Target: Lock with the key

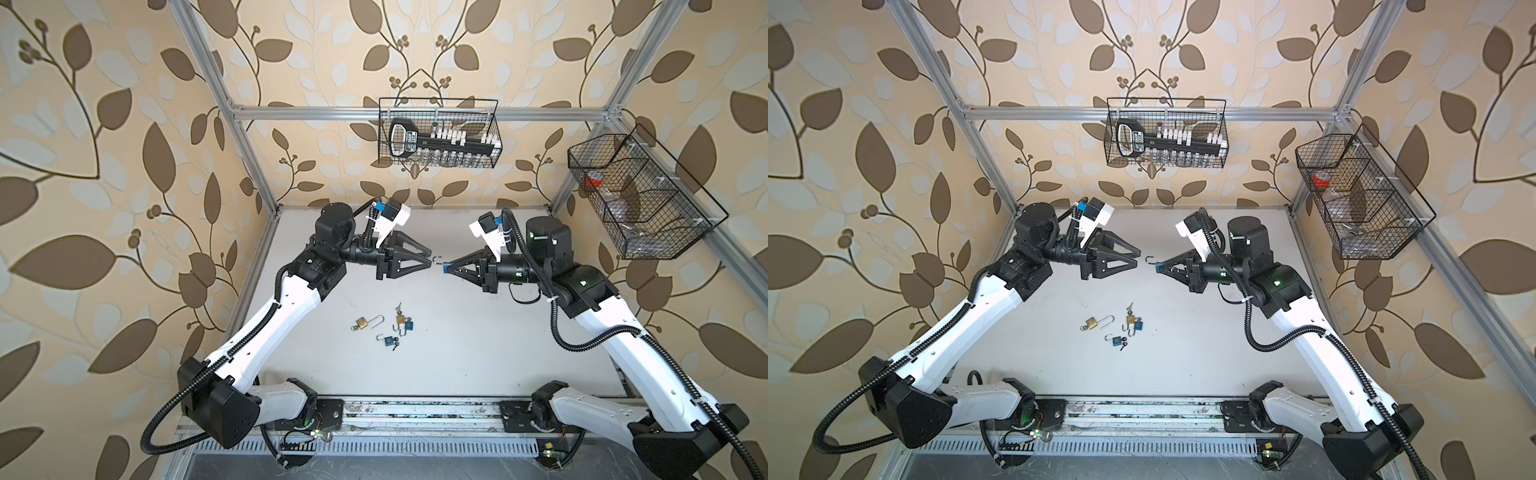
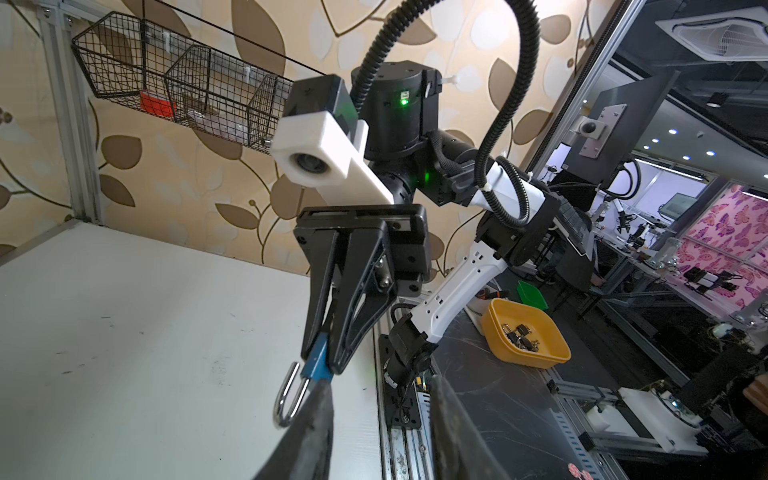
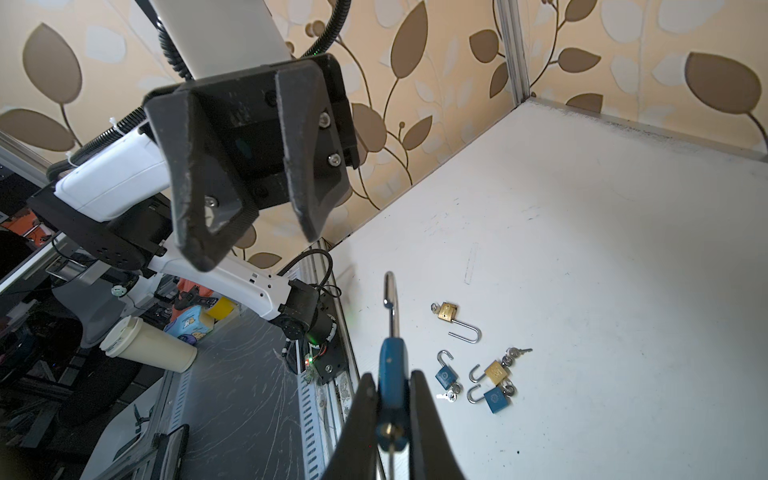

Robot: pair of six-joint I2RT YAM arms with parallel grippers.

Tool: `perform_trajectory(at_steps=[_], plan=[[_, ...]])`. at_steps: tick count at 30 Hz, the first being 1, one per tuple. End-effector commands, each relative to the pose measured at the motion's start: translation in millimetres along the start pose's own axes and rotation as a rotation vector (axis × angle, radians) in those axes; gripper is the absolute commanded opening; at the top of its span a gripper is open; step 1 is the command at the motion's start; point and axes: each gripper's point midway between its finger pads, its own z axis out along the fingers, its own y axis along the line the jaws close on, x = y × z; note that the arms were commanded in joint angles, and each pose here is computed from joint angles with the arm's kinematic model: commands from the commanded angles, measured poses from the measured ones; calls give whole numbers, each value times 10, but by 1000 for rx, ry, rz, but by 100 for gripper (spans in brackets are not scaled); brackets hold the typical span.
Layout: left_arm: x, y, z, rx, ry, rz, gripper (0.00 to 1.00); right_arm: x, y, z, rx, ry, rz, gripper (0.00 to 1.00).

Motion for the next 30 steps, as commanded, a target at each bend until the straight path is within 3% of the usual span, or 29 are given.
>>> perform_trajectory(at_steps=[1,14,20,30], plan=[[-99,-219,49,87,8,58,39,-231,204,-62,-78,-58,-45,0],[-68,-174,81,70,19,45,42,-220,429,-113,-193,-64,-76,0],[-63,-166,85,66,19,42,49,-155,491,-117,-238,-46,-75,0],[-48,-146,104,68,24,34,50,-226,523,-150,-236,-79,-112,0]])
